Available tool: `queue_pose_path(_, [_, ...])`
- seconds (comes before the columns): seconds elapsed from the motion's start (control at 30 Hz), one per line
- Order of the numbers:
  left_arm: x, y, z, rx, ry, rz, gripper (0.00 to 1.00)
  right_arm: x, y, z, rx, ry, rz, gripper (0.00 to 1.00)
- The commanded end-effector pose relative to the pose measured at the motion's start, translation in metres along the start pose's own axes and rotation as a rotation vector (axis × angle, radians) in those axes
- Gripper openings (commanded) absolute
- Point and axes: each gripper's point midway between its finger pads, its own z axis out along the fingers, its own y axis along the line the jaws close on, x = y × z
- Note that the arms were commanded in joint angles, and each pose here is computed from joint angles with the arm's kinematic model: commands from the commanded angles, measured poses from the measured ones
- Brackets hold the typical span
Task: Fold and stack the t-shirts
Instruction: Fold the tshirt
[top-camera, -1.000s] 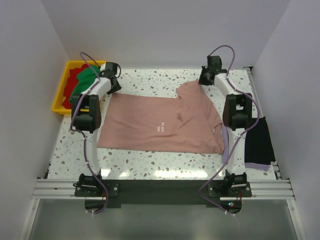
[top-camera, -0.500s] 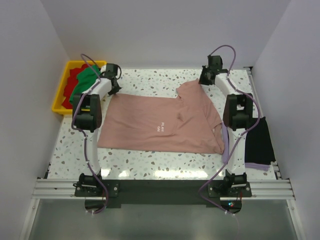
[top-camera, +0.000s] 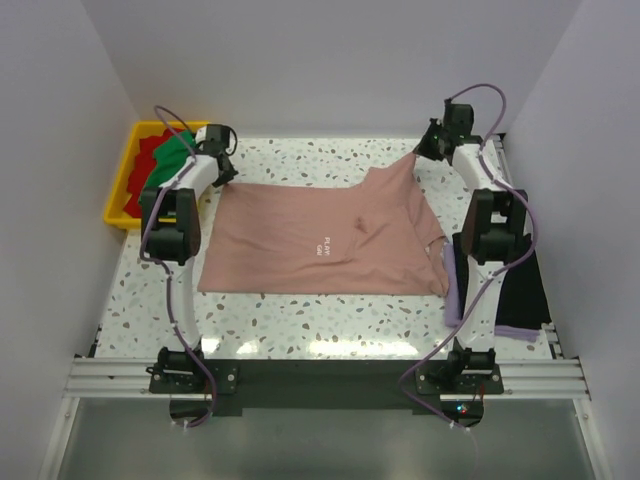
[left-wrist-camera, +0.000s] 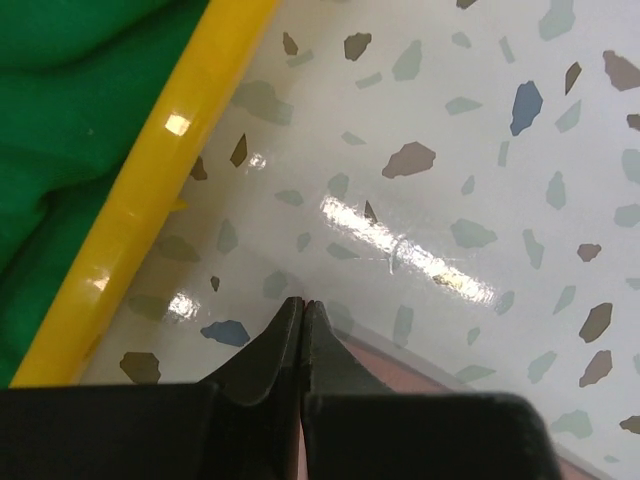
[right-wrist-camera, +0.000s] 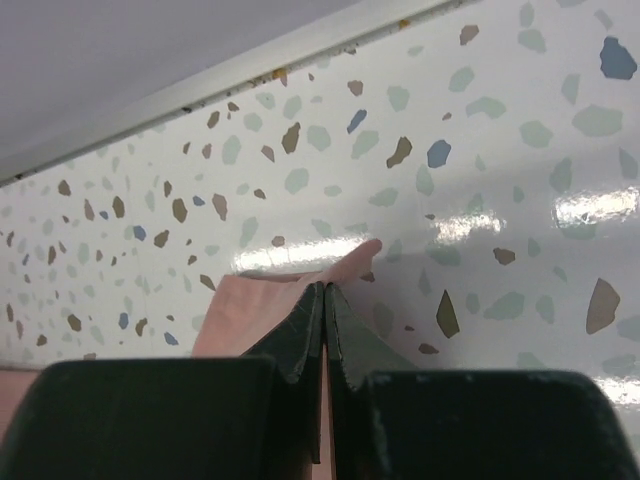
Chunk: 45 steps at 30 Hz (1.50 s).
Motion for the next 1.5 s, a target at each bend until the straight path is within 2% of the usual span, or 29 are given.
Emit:
queue_pose_path(0.0, [-0.061,-0.008,-0.029,0.072,-0.14,-0.042,0.0,-0.057,0.043,-0.04,-0.124,-0.162,-0.01,0.0])
queue_pose_path(0.5, [-0.082,-0.01,-0.044,0.166,-0.177,-0.066,0.0,-0.063,0.058,-0.08,-0.175,-0.199,-0.032,0.0])
queue_pose_path(0.63, [-0.081,-0.011,-0.058,0.205,-0.182,-0.075,0.0,-0.044,0.05,-0.094,-0.154,-0.176,-0.027,0.0])
queue_pose_path(0.73, [-0.079,0.004,-0.06,0.199,-0.176,-0.092,0.0,-0.033,0.048,-0.112,-0.151,-0.181,-0.02,0.0])
queue_pose_path(1.17, [-0.04,0.041,-0.077,0.156,-0.103,-0.145,0.0,0.032,0.022,-0.181,-0.101,-0.165,0.063,0.0])
queue_pose_path(1.47, [-0.02,0.054,-0.1,0.158,-0.088,-0.162,0.0,0.077,-0.004,-0.203,-0.018,-0.119,0.105,0.0])
